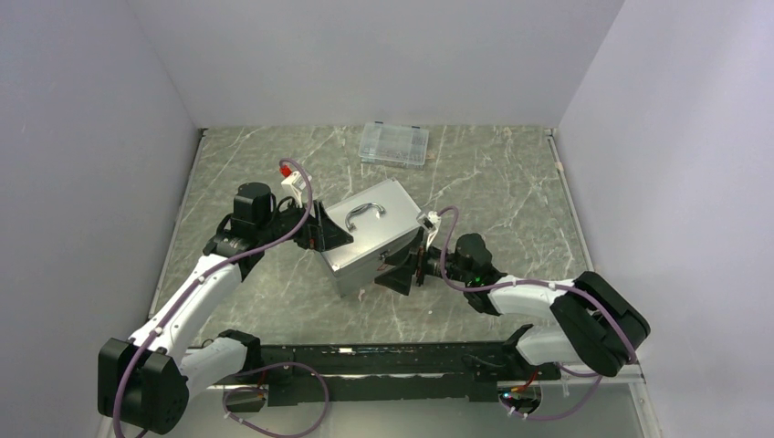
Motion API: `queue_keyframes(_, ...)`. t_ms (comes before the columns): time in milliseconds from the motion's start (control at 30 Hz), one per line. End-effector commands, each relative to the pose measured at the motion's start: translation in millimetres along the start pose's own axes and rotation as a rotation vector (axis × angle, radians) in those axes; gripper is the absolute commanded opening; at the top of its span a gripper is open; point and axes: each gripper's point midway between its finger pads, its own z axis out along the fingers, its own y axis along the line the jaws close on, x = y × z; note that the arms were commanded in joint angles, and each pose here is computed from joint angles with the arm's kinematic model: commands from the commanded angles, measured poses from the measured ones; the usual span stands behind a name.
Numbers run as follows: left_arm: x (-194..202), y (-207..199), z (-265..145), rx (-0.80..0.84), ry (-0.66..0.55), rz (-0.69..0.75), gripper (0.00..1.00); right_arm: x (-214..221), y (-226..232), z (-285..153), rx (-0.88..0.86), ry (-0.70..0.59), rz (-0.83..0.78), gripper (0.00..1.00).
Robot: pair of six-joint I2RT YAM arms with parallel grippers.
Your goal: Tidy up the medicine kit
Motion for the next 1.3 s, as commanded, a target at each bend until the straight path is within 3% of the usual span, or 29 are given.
queue_keyframes(0,0.9,-2.8,0.0,0.019,-0.002,0.033,0.99,-21.4,11.5,6.6,-0.037,-0.074,-0.042,0.94)
queue_keyframes(533,1.2,-3.7,0.2,0.025,0.002,0.033,0.99,-42.2,7.4,4.2,0.084,-0.211,-0.059,0.94)
queue_keyframes(1267,2.9,-2.3,1.0,0.024,0.008,0.027,0.99,-50.0,16.4,-3.9,0.106,-0.225,-0.118,0.94)
